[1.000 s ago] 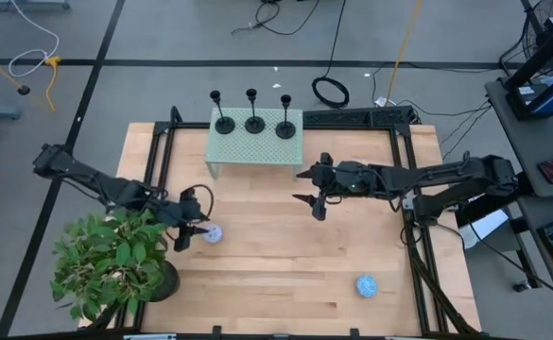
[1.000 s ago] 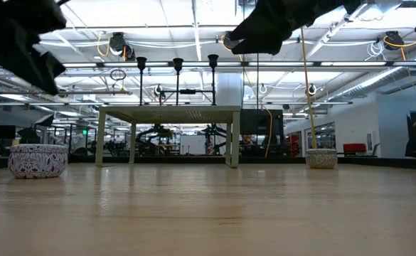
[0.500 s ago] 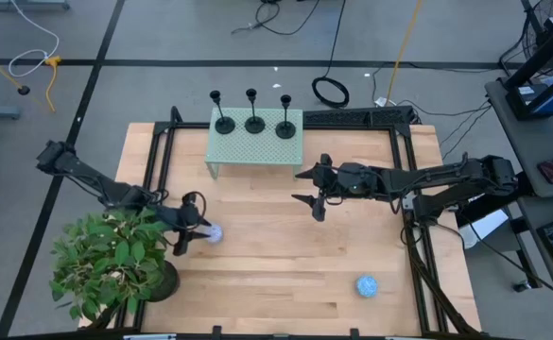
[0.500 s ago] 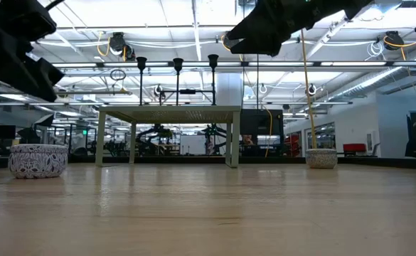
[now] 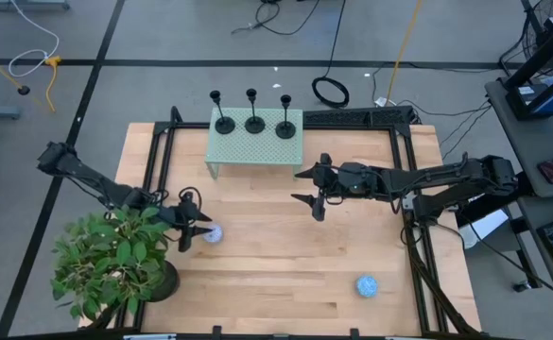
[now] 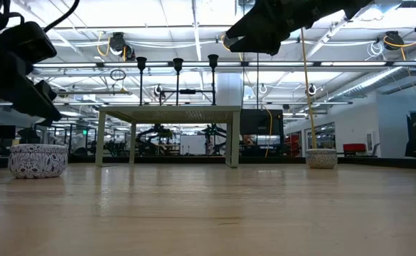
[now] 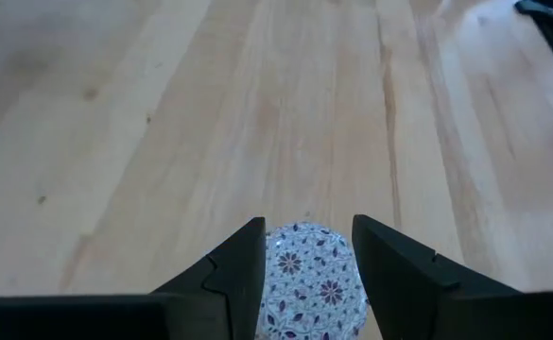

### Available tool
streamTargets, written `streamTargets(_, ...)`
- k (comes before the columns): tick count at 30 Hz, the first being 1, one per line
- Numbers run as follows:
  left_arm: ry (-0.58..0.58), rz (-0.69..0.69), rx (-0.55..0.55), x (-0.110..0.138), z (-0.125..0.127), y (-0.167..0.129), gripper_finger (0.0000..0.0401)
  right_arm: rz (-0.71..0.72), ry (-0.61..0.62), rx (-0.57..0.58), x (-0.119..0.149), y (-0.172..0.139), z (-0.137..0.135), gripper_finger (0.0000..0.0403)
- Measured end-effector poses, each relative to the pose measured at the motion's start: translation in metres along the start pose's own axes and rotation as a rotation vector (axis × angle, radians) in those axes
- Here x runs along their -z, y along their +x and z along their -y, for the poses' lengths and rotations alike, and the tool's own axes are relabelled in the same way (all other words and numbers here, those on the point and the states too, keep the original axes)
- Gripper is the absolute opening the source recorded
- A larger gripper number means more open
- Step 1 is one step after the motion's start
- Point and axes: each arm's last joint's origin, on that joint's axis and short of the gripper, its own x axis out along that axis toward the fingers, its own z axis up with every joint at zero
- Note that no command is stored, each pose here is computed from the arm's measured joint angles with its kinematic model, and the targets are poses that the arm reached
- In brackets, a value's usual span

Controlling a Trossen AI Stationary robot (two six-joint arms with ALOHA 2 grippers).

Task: Pick & Place candle stick holders
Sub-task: Put the red patterned scented candle on the shelf

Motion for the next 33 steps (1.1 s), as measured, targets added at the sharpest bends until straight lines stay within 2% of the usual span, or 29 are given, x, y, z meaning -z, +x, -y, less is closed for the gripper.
streamTargets(6,-0.098,0.009,0.007,0.0035,-0.001,0.0023,0.0164,0.0,-0.003,0.0,0.0,0.0,0.0,0.0279)
streamTargets(11,0.011,0.02,-0.025,0.0036,-0.0021,0.0023,0.0163,0.0,-0.003,0.0,0.0,0.0,0.0001,0.0279)
streamTargets(14,0.071,-0.003,0.021,0.0042,-0.0008,0.0023,0.0163,0.0,-0.003,0.0,0.0,0.0,0.0001,0.0279)
streamTargets(22,0.022,0.006,-0.001,0.004,-0.0015,0.0023,0.0165,-0.001,-0.002,0.0,0.0001,0.0,0.0001,0.0279)
streamTargets(26,0.023,0.006,-0.003,0.0041,-0.0015,0.0024,0.0193,-0.001,0.0,0.0,0.0001,0.0,0.0001,0.0279)
streamTargets(33,0.032,-0.003,-0.027,0.0052,-0.0018,0.0045,0.0278,-0.001,0.0,0.0,0.0001,0.0,0.0001,0.0279)
